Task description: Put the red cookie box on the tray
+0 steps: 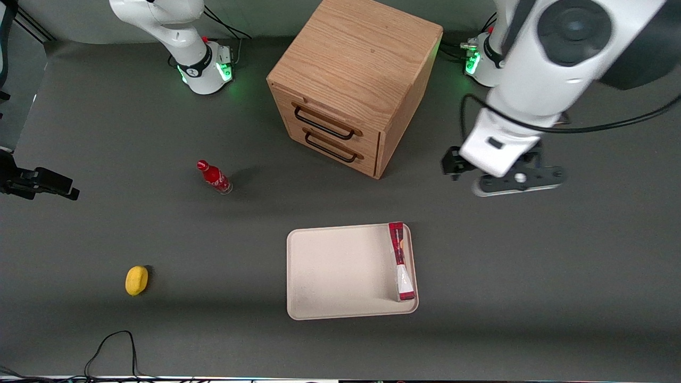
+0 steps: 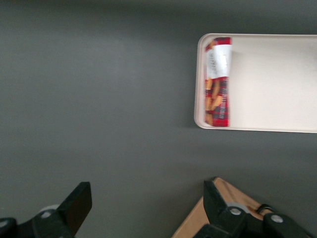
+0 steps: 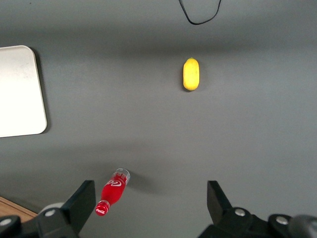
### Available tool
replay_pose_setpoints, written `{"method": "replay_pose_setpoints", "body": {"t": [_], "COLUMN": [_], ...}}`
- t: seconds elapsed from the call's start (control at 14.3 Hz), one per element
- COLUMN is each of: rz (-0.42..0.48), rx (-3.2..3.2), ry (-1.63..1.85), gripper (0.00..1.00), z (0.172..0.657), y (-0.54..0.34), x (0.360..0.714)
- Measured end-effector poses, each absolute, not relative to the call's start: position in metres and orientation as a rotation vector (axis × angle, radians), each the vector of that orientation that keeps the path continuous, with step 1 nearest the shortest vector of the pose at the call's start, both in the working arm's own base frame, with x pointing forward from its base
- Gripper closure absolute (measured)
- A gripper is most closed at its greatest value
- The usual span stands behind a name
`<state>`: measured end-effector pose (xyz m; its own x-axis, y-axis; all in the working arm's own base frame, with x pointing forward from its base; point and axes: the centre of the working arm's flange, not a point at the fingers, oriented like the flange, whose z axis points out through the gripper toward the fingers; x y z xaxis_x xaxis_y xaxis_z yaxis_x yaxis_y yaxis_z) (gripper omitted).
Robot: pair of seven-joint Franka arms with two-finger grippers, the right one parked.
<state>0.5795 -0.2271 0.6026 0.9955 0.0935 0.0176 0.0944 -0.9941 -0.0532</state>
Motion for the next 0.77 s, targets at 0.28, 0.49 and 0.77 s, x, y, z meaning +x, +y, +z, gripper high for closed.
{"method": "replay_pose_setpoints", "body": {"t": [0.28, 0.49, 0.77], "rz": [-0.016, -0.014, -0.035], "rx": [-3.087, -3.096, -3.122], "ry": [-0.097, -0.067, -0.086], "gripper": [0.00, 0.00, 0.00], "z": [0.606, 0.603, 0.591], "y": [-0.122, -0.065, -0.016], "x": [0.575, 0.565, 0.566]}}
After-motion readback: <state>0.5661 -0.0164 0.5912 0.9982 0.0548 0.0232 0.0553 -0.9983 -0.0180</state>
